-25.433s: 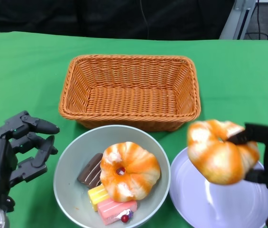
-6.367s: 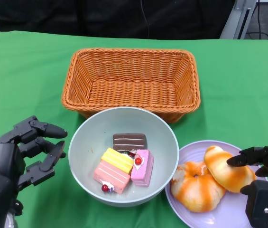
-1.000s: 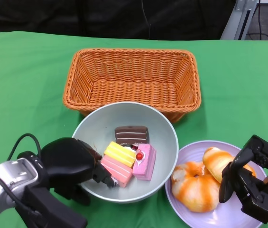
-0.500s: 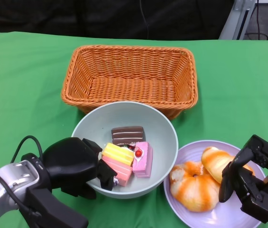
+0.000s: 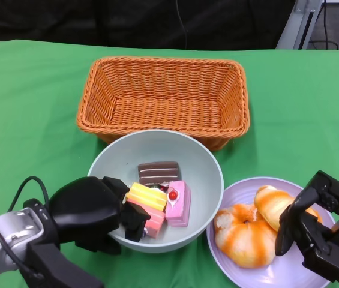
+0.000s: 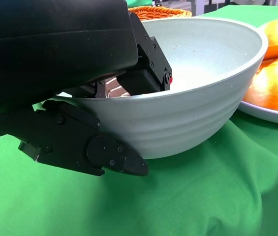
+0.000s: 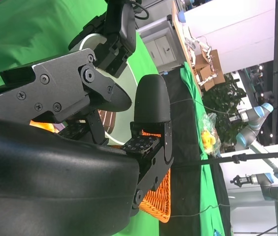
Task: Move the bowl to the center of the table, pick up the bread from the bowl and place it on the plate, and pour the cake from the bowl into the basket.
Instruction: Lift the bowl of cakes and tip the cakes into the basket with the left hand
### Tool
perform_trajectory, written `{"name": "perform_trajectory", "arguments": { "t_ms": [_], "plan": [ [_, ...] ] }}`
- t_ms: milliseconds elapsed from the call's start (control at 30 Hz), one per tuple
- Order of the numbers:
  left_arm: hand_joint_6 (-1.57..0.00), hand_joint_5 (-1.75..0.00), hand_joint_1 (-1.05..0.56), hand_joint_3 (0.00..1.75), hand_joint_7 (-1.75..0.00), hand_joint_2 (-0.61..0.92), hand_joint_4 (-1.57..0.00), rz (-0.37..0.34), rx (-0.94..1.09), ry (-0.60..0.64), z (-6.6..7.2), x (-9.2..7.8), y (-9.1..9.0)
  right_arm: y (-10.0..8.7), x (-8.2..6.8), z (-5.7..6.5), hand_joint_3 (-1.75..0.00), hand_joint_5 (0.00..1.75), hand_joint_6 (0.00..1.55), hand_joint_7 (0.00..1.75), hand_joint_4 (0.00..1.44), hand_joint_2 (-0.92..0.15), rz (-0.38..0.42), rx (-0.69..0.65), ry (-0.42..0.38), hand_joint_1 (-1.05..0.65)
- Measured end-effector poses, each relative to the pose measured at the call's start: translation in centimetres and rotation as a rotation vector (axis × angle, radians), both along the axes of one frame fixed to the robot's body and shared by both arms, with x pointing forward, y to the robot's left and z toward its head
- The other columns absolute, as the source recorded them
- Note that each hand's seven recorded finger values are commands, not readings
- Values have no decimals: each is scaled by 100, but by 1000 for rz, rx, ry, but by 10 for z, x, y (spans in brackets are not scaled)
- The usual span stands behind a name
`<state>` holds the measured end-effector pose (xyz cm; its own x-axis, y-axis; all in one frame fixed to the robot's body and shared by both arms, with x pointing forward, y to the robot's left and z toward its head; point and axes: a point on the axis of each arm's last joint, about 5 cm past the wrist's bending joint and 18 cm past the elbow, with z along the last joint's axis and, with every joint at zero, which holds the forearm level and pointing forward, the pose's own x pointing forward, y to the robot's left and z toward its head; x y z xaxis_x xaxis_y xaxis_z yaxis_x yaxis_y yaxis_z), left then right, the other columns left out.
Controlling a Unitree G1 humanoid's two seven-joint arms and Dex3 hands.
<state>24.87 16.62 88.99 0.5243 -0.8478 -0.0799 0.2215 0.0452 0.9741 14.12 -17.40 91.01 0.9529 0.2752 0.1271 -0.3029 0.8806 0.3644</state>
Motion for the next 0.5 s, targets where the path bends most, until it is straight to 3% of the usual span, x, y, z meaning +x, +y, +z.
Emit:
{"name": "perform_trajectory", "arguments": {
  "t_ms": [100,200,333,433,500],
  "plan": [
    [-71,-172,-24,12,-137,92,-69,-6,-47,-2,3,-3,6,1,0,0,-87,175,55,153,69,-79,-6,-6,3,-6],
    [-76,-166,-22,9,-129,92,-74,-21,-105,-4,8,-8,14,2,1,-1,-86,175,55,153,69,-78,-14,-18,8,-7],
    [-85,-156,-24,17,-118,91,-83,-42,-201,-8,13,-16,24,4,1,-1,-87,175,55,153,68,-77,-26,-13,11,-7],
    [-85,-163,-23,24,-118,90,-82,-56,-268,-33,19,-21,29,4,2,-1,-87,175,56,153,68,-77,-31,-16,11,-7],
    [-87,-165,-24,48,-115,78,-82,-57,-308,-53,24,-25,33,4,2,-1,-88,175,56,153,68,-77,-32,-21,12,-7]
  ]
}}
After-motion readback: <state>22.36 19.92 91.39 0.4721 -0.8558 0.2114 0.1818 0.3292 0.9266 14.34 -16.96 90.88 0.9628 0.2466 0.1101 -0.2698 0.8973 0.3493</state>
